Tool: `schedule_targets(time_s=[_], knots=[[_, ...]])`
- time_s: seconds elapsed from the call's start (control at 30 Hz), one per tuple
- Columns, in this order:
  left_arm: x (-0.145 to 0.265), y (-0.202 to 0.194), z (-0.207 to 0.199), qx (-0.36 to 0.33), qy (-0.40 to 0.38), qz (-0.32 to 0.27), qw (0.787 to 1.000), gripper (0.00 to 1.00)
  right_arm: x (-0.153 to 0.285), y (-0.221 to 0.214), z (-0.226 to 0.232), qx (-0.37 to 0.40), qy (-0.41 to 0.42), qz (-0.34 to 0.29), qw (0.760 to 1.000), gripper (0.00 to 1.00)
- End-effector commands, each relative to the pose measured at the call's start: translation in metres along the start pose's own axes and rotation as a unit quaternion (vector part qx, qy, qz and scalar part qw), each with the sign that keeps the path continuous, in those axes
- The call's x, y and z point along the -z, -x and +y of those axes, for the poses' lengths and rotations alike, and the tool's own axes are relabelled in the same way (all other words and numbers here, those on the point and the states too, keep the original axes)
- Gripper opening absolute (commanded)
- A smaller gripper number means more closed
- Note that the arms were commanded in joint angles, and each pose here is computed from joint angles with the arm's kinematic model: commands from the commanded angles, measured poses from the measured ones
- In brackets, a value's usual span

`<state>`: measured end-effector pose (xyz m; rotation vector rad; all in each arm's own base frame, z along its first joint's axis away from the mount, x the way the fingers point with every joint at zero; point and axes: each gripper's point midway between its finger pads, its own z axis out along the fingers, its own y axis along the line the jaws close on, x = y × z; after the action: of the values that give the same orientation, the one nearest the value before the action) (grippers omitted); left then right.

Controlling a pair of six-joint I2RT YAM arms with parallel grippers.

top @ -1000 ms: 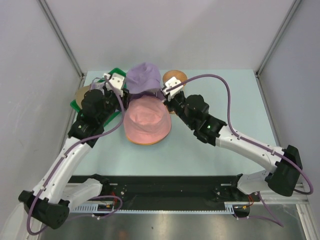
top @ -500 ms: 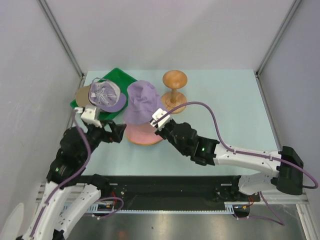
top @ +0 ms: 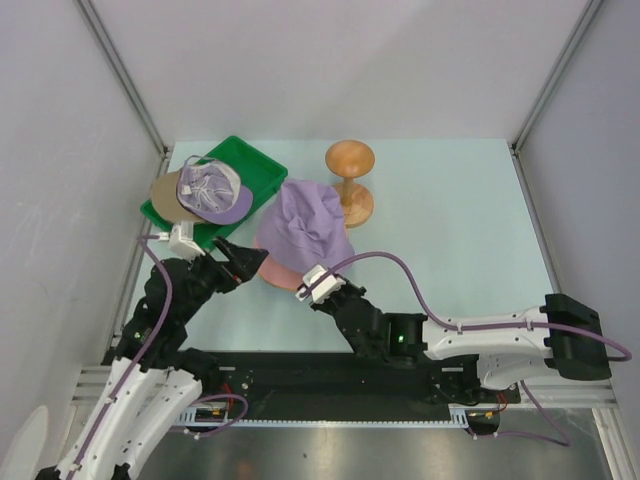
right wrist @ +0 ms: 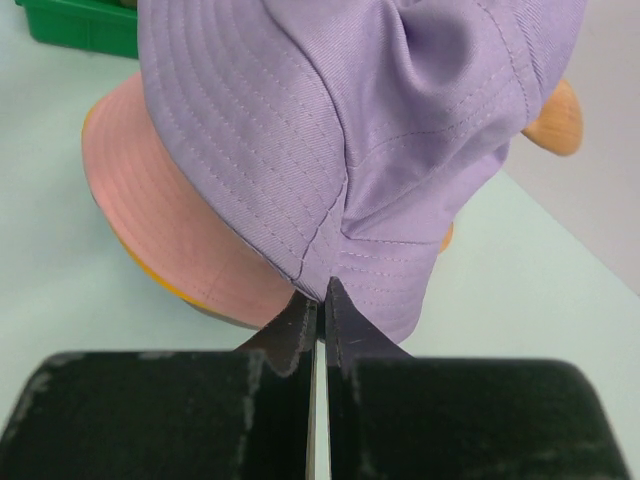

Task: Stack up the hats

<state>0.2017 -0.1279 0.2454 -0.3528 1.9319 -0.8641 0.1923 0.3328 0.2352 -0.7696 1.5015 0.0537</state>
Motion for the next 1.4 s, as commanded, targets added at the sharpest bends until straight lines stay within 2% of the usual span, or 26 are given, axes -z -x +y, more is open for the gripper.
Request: schedule_targets(time_s=[0.0, 0.03, 0.07, 0.1, 0.17, 0.43, 0.53, 0.67, 0.9, 1.0, 1.03, 1.1, 1.17, 1.27, 1.3, 1.37], knots=[[-0.01, 0.019, -0.022, 0.098, -0.077, -0.052, 0.991, 0.94, 0.006, 0.001, -0.007, -0.044, -0.043, -0.002, 0.998, 0.0], [-0.01, 0.023, -0.027, 0.122, -0.099, -0.061, 0.986, 0.93, 0.007, 0.002, -0.005, -0.046, -0.041, -0.003, 0.998, 0.0], [-0.016, 0.01, -0.02, 0.132, -0.105, -0.041, 0.985, 0.89, 0.006, 0.001, -0.004, -0.044, -0.042, -0.002, 0.998, 0.0], [-0.015, 0.019, -0.021, 0.138, -0.121, -0.063, 0.981, 0.87, 0.006, 0.002, -0.004, -0.044, -0.043, -0.001, 0.998, 0.0], [-0.018, 0.016, -0.017, 0.151, -0.134, -0.059, 0.978, 0.81, 0.006, 0.001, -0.003, -0.044, -0.045, -0.001, 0.998, 0.0], [-0.042, 0.022, -0.015, 0.136, -0.14, -0.044, 0.98, 0.77, 0.003, 0.0, 0.004, -0.043, -0.045, 0.003, 0.998, 0.0], [-0.044, 0.025, -0.016, 0.135, -0.146, -0.047, 0.979, 0.68, 0.002, -0.001, 0.006, -0.041, -0.046, 0.006, 0.998, 0.0], [-0.046, 0.021, -0.01, 0.139, -0.139, -0.045, 0.979, 0.46, 0.0, -0.001, 0.009, -0.04, -0.046, 0.008, 0.998, 0.0], [-0.051, 0.016, -0.004, 0.152, -0.148, -0.048, 0.976, 0.37, -0.001, -0.003, 0.015, -0.041, -0.036, 0.013, 0.998, 0.0], [-0.054, 0.015, 0.001, 0.15, -0.139, -0.05, 0.978, 0.24, -0.001, -0.003, 0.015, -0.043, -0.037, 0.014, 0.998, 0.01], [-0.055, 0.014, 0.003, 0.149, -0.136, -0.049, 0.978, 0.13, -0.001, -0.003, 0.016, -0.043, -0.034, 0.014, 0.998, 0.03], [-0.057, 0.012, 0.008, 0.145, -0.125, -0.048, 0.98, 0.04, -0.001, -0.006, 0.016, -0.042, -0.035, 0.02, 0.998, 0.35], [-0.06, 0.008, 0.018, 0.143, -0.1, -0.041, 0.984, 0.0, 0.0, -0.006, 0.015, -0.047, -0.039, 0.026, 0.998, 0.75], [-0.062, 0.003, 0.032, 0.121, -0.071, -0.036, 0.989, 0.0, 0.008, -0.01, 0.012, -0.053, -0.034, 0.043, 0.997, 0.88], [-0.063, 0.001, 0.036, 0.111, -0.063, -0.036, 0.991, 0.0, 0.013, -0.018, 0.01, -0.04, -0.029, 0.058, 0.997, 0.89], [-0.064, -0.004, 0.046, 0.108, -0.041, -0.029, 0.993, 0.0, 0.025, -0.016, 0.003, -0.083, -0.015, 0.066, 0.994, 0.92]])
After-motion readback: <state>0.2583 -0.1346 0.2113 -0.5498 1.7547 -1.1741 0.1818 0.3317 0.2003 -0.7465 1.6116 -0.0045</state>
